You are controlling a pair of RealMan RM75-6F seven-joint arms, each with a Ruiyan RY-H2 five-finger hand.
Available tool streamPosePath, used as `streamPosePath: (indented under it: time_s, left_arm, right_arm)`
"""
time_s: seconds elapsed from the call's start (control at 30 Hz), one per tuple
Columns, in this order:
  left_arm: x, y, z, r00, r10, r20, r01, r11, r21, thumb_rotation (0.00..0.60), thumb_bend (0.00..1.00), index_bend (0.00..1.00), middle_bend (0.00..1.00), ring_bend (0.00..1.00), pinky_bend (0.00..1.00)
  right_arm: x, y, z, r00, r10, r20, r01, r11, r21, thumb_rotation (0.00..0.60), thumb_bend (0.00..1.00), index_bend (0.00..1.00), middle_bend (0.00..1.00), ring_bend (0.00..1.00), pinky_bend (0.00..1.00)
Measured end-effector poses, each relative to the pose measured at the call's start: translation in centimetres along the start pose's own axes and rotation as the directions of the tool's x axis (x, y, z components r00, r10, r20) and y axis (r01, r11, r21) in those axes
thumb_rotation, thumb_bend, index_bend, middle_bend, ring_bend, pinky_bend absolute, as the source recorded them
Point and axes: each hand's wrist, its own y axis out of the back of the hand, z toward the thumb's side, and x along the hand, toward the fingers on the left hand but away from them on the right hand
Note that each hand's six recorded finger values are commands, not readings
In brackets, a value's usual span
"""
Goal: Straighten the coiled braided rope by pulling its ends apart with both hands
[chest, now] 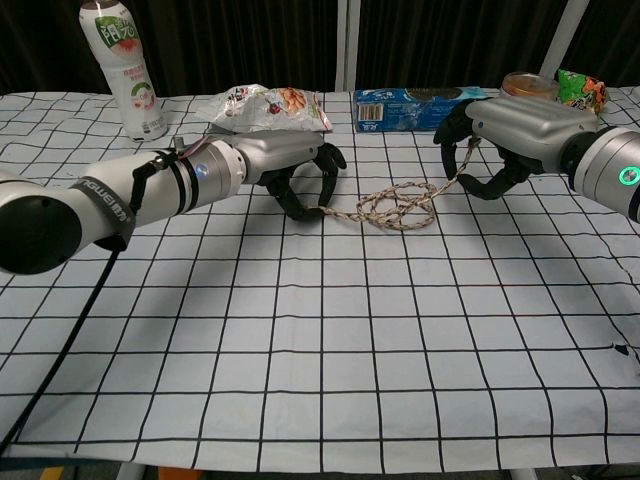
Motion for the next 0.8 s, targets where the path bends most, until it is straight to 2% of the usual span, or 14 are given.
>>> streamPosePath:
  time_s: [0.13, 0.33, 0.6, 0.8]
  left_arm:
    - [-0.7, 0.7, -0.9, 0.999, 0.034, -0.006, -0.034, 0.999, 0.002, 0.600, 0.36, 0.62, 0.12, 0.00, 0.00]
    - [-3.4, 2.7, -4.4, 0.992, 0.118, -0.052, -0.118, 0.993, -0.006, 0.600, 0.36, 0.62, 0.13, 0.00, 0.00]
    - [-9.7, 5.0, -10.9, 0.970, 0.179, -0.164, -0.186, 0.982, -0.025, 0.600, 0.36, 0.62, 0.13, 0.00, 0.00]
    - [-15.9, 5.2, -15.6, 0.945, 0.190, -0.266, -0.202, 0.979, -0.019, 0.600, 0.36, 0.61, 0.13, 0.00, 0.00]
  right_arm:
    - [0.5, 0.6, -0.5, 1.000, -0.012, 0.005, 0.012, 1.000, -0.007, 0.600, 0.53, 0.67, 0.19, 0.00, 0.00]
    - [1.9, 2.4, -2.4, 0.999, -0.035, 0.032, 0.037, 0.998, -0.051, 0.600, 0.53, 0.66, 0.19, 0.00, 0.00]
    - [5.0, 5.2, -6.5, 0.993, -0.077, 0.095, 0.088, 0.989, -0.118, 0.600, 0.53, 0.67, 0.20, 0.00, 0.00]
    - [7.5, 5.8, -9.7, 0.983, -0.083, 0.161, 0.108, 0.983, -0.151, 0.600, 0.53, 0.67, 0.20, 0.00, 0.00]
